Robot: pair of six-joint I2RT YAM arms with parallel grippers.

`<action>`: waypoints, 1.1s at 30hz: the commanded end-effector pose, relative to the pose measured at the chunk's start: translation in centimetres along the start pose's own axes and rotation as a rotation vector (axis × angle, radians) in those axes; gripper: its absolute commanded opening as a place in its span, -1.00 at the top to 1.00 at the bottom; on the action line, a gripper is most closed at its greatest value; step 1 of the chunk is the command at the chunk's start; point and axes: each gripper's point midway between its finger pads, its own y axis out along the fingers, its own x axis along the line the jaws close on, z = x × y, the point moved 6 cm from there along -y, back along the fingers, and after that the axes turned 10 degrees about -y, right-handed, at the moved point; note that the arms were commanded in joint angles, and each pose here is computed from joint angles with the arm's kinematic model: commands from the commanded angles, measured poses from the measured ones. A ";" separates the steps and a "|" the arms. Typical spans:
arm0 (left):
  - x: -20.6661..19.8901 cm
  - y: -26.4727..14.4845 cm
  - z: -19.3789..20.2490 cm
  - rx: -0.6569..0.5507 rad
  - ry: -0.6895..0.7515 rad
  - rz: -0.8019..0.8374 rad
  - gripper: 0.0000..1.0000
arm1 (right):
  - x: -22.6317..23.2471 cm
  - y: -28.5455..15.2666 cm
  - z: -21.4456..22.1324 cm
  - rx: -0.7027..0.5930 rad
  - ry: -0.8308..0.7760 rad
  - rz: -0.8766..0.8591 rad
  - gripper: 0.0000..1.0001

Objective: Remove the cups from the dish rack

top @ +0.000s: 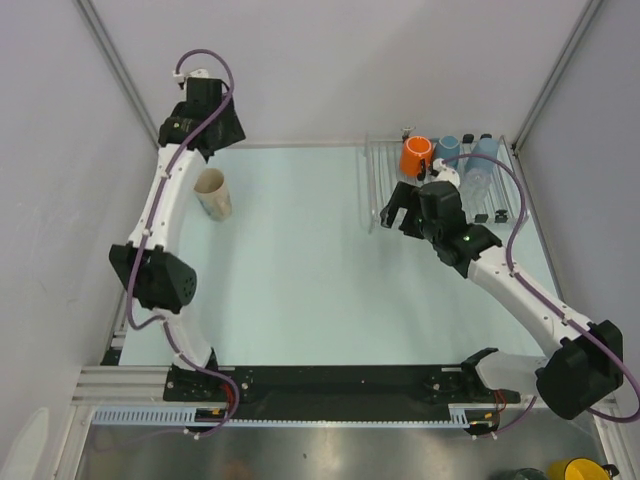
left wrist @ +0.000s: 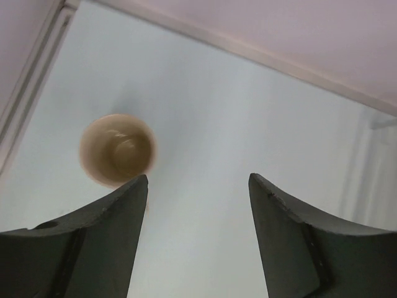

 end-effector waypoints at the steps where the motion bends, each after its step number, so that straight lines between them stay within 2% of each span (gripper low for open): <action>1: -4.5 -8.3 1.7 -0.077 0.017 0.214 -0.45 | -2.7 -0.2 -2.9 -0.106 -0.056 0.275 -0.99; 2: -5.3 -9.0 2.3 -0.093 0.011 0.261 -0.47 | -3.4 -0.2 -3.4 -0.137 -0.070 0.342 -0.99; 3: -6.5 -9.8 4.1 -0.068 0.030 0.322 -0.57 | -3.7 -0.1 -3.8 -0.157 -0.082 0.370 -0.99; 4: -6.0 -9.3 6.3 -0.029 0.047 0.320 -0.83 | -4.0 0.1 -4.0 -0.167 -0.094 0.399 -1.00; 5: -6.3 -10.5 6.5 -0.046 0.022 0.376 -0.85 | -4.4 0.3 -4.2 -0.177 -0.113 0.433 -1.00; 6: -7.2 -11.3 8.0 0.000 0.025 0.448 -0.86 | -4.4 0.7 -4.7 -0.195 -0.112 0.433 -0.99; 7: -6.9 -10.8 10.1 0.040 0.048 0.446 -0.95 | -4.9 0.9 -5.0 -0.200 -0.101 0.448 -0.99; 10: -7.2 -11.6 14.4 0.089 0.140 0.452 -0.97 | -6.7 2.2 -6.0 -0.166 -0.045 0.557 -1.00; 11: -7.1 -12.0 15.1 0.090 0.154 0.457 -0.97 | -7.5 3.3 -5.3 -0.106 -0.038 0.604 -1.00; 13: -6.6 -12.3 18.2 0.134 0.194 0.455 -0.97 | -8.5 4.1 -6.8 -0.110 -0.011 0.641 -0.99; 17: -5.7 -13.0 20.3 0.157 0.183 0.497 -0.97 | -10.1 5.9 -8.8 -0.094 -0.017 0.681 -0.99; 23: -4.2 -13.0 20.4 0.125 0.192 0.471 -0.97 | -12.6 7.8 -10.9 -0.079 -0.017 0.711 -0.99; 33: -4.2 -12.0 22.3 0.186 0.203 0.476 -0.98 | -17.7 9.3 -11.5 -0.015 -0.034 0.799 -0.99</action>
